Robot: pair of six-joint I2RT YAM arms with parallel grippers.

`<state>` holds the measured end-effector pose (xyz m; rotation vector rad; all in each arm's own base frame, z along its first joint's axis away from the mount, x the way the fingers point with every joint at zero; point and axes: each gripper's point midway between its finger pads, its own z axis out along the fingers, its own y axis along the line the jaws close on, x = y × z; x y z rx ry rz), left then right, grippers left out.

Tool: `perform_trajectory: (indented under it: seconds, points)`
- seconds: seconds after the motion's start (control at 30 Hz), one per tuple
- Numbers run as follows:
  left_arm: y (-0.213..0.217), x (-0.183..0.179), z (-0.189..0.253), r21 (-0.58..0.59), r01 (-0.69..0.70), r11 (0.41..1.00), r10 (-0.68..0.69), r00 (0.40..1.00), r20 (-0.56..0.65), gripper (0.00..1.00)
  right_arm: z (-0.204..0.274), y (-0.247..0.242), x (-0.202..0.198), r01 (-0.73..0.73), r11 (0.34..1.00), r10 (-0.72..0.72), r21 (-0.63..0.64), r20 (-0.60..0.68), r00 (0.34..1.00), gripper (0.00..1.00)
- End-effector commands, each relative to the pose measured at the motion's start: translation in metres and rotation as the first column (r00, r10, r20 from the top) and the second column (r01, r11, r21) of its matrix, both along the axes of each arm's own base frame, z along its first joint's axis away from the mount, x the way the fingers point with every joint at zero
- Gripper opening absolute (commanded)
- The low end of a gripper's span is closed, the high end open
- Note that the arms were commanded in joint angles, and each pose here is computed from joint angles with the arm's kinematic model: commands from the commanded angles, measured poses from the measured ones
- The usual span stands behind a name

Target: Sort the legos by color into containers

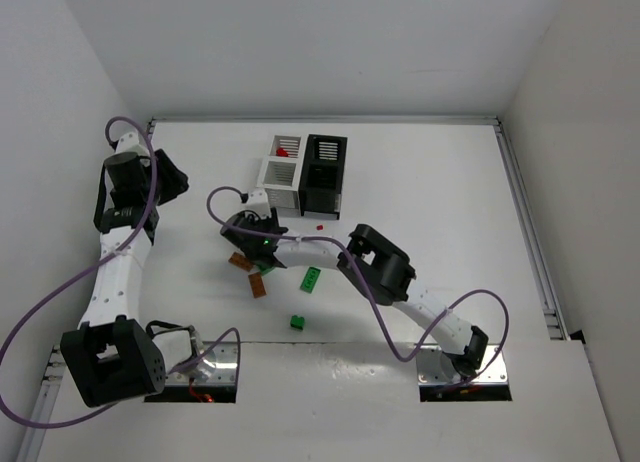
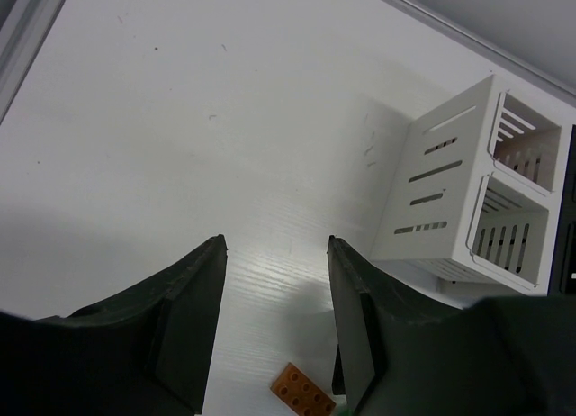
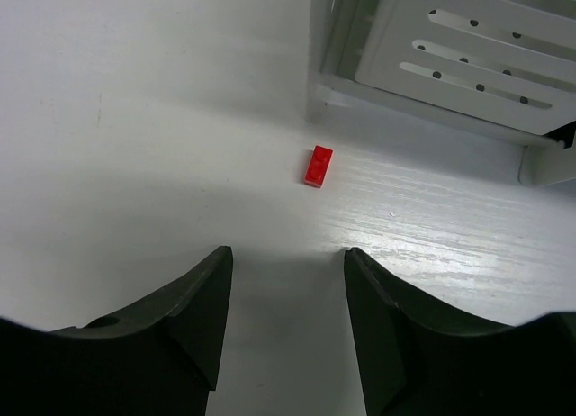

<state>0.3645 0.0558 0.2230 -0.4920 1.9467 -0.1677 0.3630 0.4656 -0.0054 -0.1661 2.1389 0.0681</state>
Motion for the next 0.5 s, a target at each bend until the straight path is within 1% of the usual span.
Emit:
perform_trajectory:
  seconds: [0.0,0.1,0.13,0.2,0.23,0.33,0.37,0.47]
  points:
    - [0.000,0.008,0.024,-0.019,0.009,1.000,-0.008,0.998,0.070,0.55,-0.029,-0.007,-0.007,0.004,1.000,-0.005,-0.022,-0.070,0.998,0.53]
    - [-0.001,0.006,0.028,-0.025,0.006,1.000,-0.004,0.997,0.081,0.55,-0.036,-0.011,-0.006,0.013,1.000,-0.015,-0.027,-0.086,0.996,0.52]
    - [-0.001,0.005,0.032,-0.022,0.006,1.000,-0.004,0.996,0.092,0.55,-0.036,-0.011,-0.006,0.013,1.000,-0.015,-0.027,-0.086,0.996,0.49]
    - [-0.002,0.002,0.031,-0.022,0.006,1.000,-0.004,0.996,0.093,0.55,-0.040,-0.013,-0.005,0.018,0.999,-0.021,-0.039,-0.084,0.996,0.48]
    - [-0.004,0.001,0.027,-0.027,0.015,1.000,-0.012,0.996,0.085,0.55,-0.043,-0.016,-0.001,0.027,0.999,-0.031,-0.040,-0.085,0.996,0.45]
    - [-0.005,-0.002,0.022,-0.029,0.015,0.999,-0.012,0.997,0.078,0.55,-0.044,-0.010,0.000,0.026,0.999,-0.027,-0.020,-0.090,0.996,0.40]
    - [-0.005,-0.002,0.022,-0.029,0.015,0.999,-0.012,0.997,0.078,0.55,-0.054,-0.013,0.002,0.027,0.999,-0.031,-0.037,-0.110,0.993,0.40]
    - [-0.005,-0.003,0.018,-0.031,0.014,0.999,-0.012,0.998,0.069,0.55,-0.064,-0.017,0.002,0.017,0.999,-0.023,-0.040,-0.146,0.989,0.40]
